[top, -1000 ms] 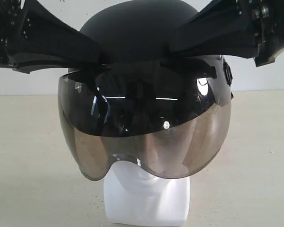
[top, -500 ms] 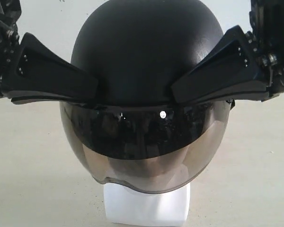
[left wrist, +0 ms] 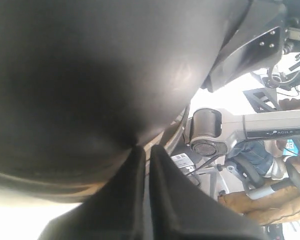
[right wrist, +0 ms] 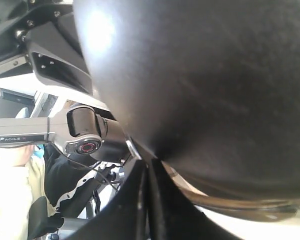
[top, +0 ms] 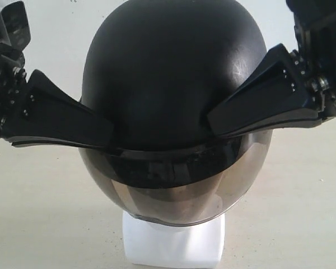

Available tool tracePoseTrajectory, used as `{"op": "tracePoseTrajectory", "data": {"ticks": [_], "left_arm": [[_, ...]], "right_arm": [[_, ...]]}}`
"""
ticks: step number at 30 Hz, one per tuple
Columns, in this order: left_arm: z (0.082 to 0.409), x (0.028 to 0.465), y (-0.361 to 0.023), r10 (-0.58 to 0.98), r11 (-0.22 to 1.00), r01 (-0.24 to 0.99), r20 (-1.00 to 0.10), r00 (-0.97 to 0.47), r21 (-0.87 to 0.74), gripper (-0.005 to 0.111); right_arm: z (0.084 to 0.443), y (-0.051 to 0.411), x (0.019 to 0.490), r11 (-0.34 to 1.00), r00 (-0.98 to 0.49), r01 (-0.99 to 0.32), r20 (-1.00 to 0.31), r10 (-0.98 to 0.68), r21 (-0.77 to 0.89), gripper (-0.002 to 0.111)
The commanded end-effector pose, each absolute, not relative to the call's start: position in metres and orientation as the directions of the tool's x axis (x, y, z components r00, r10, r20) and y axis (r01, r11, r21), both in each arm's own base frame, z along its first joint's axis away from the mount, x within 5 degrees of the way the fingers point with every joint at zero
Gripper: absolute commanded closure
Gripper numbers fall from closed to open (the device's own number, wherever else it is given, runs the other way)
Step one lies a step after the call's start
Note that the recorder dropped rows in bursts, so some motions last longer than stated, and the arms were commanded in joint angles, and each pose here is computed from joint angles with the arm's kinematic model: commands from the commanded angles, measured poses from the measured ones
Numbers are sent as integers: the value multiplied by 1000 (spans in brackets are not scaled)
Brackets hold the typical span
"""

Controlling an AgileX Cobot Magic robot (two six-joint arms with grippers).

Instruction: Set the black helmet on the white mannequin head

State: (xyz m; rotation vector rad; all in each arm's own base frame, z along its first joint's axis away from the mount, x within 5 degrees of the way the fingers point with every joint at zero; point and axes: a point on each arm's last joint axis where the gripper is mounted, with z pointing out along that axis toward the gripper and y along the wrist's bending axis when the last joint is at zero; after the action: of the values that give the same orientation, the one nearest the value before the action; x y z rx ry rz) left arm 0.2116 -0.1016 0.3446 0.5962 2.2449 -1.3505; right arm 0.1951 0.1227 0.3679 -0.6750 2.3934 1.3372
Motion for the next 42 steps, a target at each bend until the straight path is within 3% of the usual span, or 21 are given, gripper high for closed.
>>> {"op": "tracePoseTrajectory", "data": {"ticks": [1,12,17,20,24,32,42], "left_arm": [[350,209,-101,101,433,587,-611,-785,-684,102],[390,167,-95,36,433,634,-691,-722,-640,102],[403,158,-82,-11,503,609,-709,-705,-613,102],[400,165,-68,-65,623,532,-716,-695,-573,102],[384,189,-46,-111,748,396,-688,-717,-533,102],[353,240,-38,-149,752,334,-640,-754,-569,102],[343,255,-44,-132,669,401,-630,-765,-627,102]], "right_arm": [[358,118,208,535,-836,-533,-507,-212,656,108],[390,108,179,575,-766,-568,-634,-107,589,108],[404,91,159,693,-699,-545,-712,-66,471,108],[405,78,155,796,-684,-460,-728,-35,394,108],[408,74,156,821,-649,-438,-761,-8,365,108],[401,80,175,810,-682,-419,-731,17,410,108],[388,84,192,814,-716,-408,-698,-4,413,108]]}}
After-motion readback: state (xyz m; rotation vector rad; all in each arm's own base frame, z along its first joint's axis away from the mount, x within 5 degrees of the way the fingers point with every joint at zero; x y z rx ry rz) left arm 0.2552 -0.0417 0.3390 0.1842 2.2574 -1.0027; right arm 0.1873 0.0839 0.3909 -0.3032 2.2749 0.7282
